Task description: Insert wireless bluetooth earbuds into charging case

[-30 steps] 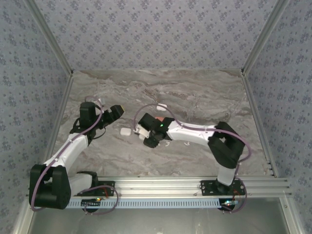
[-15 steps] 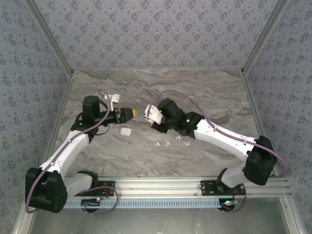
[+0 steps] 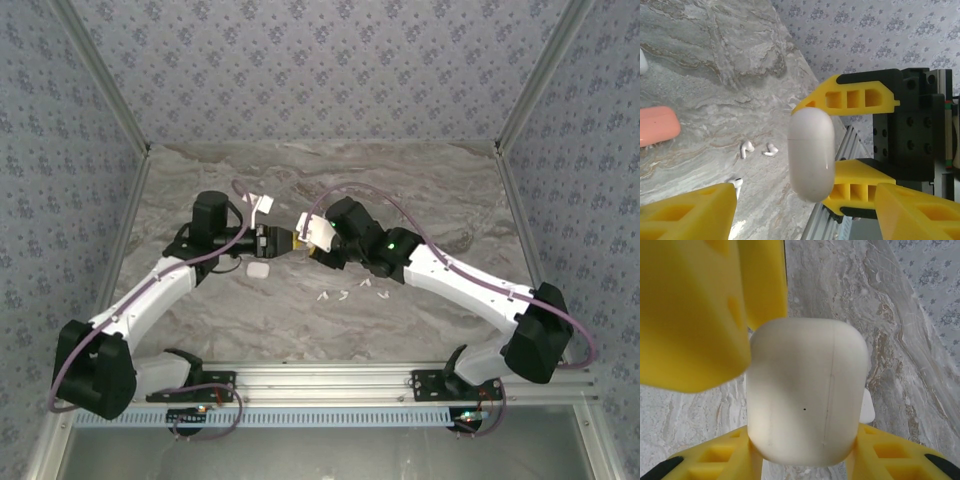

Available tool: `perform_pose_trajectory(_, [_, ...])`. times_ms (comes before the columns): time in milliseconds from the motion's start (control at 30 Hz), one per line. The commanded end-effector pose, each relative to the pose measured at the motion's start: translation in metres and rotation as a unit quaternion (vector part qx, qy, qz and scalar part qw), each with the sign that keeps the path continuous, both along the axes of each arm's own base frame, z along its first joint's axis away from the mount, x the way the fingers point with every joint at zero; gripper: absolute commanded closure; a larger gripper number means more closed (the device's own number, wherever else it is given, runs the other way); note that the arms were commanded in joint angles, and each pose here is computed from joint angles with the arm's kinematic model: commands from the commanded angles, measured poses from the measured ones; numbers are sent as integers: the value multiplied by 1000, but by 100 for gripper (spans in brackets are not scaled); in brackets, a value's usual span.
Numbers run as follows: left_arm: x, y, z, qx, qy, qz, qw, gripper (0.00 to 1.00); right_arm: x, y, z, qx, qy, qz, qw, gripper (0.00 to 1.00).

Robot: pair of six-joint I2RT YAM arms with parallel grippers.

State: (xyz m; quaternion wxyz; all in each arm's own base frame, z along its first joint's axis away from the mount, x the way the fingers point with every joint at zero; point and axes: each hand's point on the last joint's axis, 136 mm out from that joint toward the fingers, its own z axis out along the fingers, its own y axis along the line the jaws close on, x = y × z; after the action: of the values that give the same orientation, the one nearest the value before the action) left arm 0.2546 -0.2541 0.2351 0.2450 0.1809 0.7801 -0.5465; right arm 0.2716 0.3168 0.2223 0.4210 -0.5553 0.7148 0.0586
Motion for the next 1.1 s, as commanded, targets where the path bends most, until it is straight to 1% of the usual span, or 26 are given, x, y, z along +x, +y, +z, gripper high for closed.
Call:
perform_pose_trajectory(0, [0, -10, 21, -20, -33, -22, 999, 35, -1, 5, 27, 29, -17, 12, 999, 56])
perform_pose_trajectory(167, [-3, -19, 22, -27, -35, -36, 998, 42, -3, 7, 28, 35, -13, 15, 999, 56])
perform_pose_trajectory(433, [-4, -26, 22, -28, -37, -49, 998, 66, -4, 5, 29, 36, -10, 11, 999, 56])
perform_pose_trajectory(500, [-4, -26, 22, -28, -37, -49, 998, 70, -5, 5, 29, 38, -8, 12, 999, 54])
perform_pose_trajectory(633, [-2, -26, 22, -27, -40, -43, 998, 72, -5, 1, 30, 44, 1, 9, 999, 47])
perform_pose_trajectory(733, [2, -24, 24, -29, -50, -29, 998, 75, -5, -9, 38, 60, 10, 5, 998, 36])
perform_pose_trajectory(767, [3, -24, 25, -31, -56, -22, 998, 77, -6, -12, 40, 66, 15, 8, 998, 34])
perform_pose_trajectory(867, [7, -22, 31, -39, -84, -6, 996, 84, -10, -25, 52, 115, 42, 7, 992, 30])
perform_pose_trajectory(900, [8, -22, 33, -41, -97, -2, 994, 87, -15, -29, 51, 136, 65, 13, 989, 28])
perform_pose_trajectory(967, [7, -21, 40, -45, -131, 4, 990, 90, -21, -37, 65, 196, 100, 26, 975, 23])
perform_pose_trajectory(1067, [0, -23, 56, -54, -196, 6, 979, 92, -25, -47, 88, 282, 135, 36, 949, 15])
